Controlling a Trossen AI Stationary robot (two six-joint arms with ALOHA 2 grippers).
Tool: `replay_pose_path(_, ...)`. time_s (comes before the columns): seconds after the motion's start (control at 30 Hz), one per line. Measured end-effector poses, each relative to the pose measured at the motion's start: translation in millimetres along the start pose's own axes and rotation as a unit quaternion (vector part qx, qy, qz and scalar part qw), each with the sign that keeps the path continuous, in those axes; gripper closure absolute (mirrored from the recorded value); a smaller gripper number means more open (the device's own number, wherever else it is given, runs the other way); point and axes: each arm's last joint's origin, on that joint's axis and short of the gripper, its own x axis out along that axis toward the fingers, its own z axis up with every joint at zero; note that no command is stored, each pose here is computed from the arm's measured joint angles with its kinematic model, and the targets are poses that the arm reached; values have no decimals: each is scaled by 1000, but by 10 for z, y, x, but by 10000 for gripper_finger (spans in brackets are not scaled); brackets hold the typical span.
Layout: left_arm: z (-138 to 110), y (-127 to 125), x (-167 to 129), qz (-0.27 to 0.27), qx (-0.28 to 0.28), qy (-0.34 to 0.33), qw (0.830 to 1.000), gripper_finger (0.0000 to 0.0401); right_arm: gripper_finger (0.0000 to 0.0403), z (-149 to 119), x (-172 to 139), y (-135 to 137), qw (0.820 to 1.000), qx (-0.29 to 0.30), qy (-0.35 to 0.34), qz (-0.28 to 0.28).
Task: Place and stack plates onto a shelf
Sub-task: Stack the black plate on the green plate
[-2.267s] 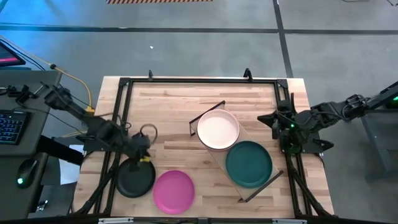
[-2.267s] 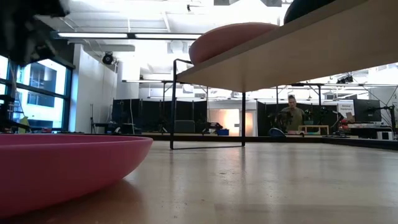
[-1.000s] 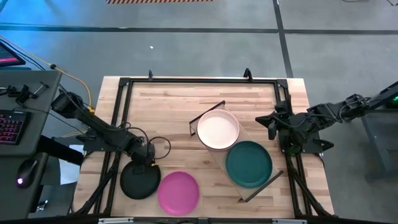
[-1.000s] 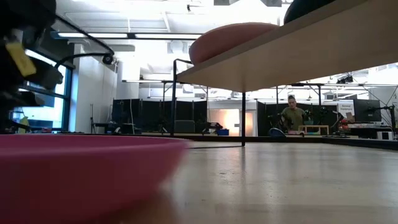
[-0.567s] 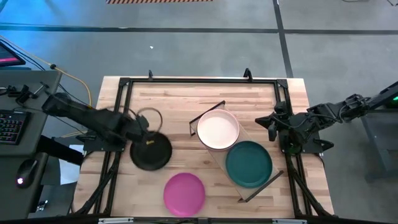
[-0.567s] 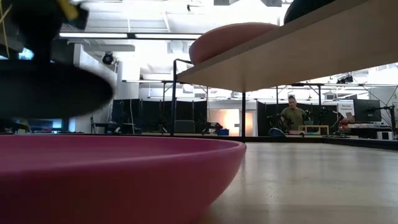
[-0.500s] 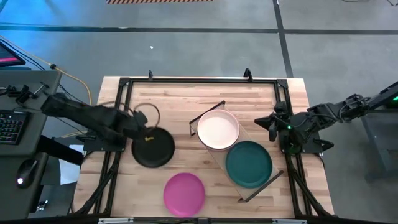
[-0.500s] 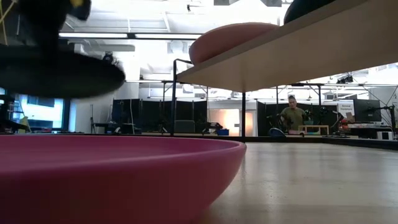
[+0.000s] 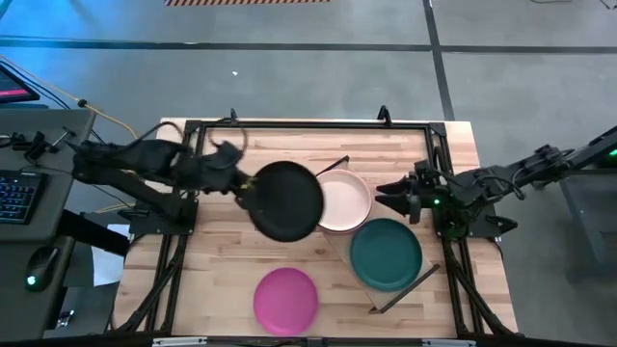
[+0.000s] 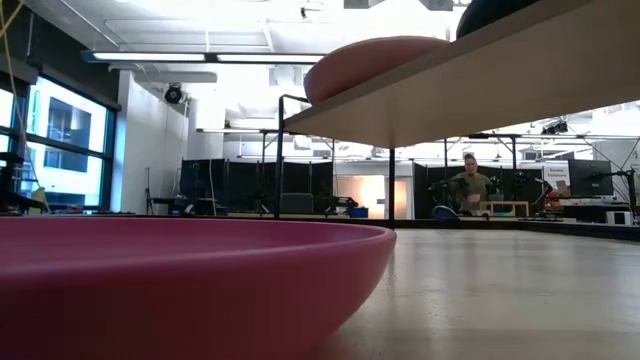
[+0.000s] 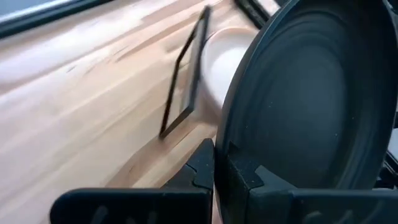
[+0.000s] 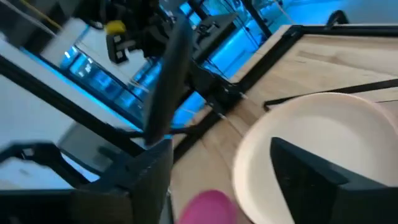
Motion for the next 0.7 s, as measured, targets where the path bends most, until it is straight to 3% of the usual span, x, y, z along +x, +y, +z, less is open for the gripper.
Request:
replay_pose_path(0.17, 167, -273, 378, 14, 34, -2, 999, 400, 127, -13, 130, 93, 998, 52, -20, 26)
replay_pose_path(0.33, 307, -485, 739, -34, 49, 3, 998, 401, 126, -82, 231, 100, 998, 64, -7, 18)
replay_pose_path(0.5, 358, -542, 1006, -53, 50, 19, 997, 401, 125, -143, 312, 121, 997, 69, 17, 30)
replay_pose_path(0.7, 414, -507, 1096, -49, 53, 17, 997, 397, 147, -168, 339, 122, 996, 78, 27, 31)
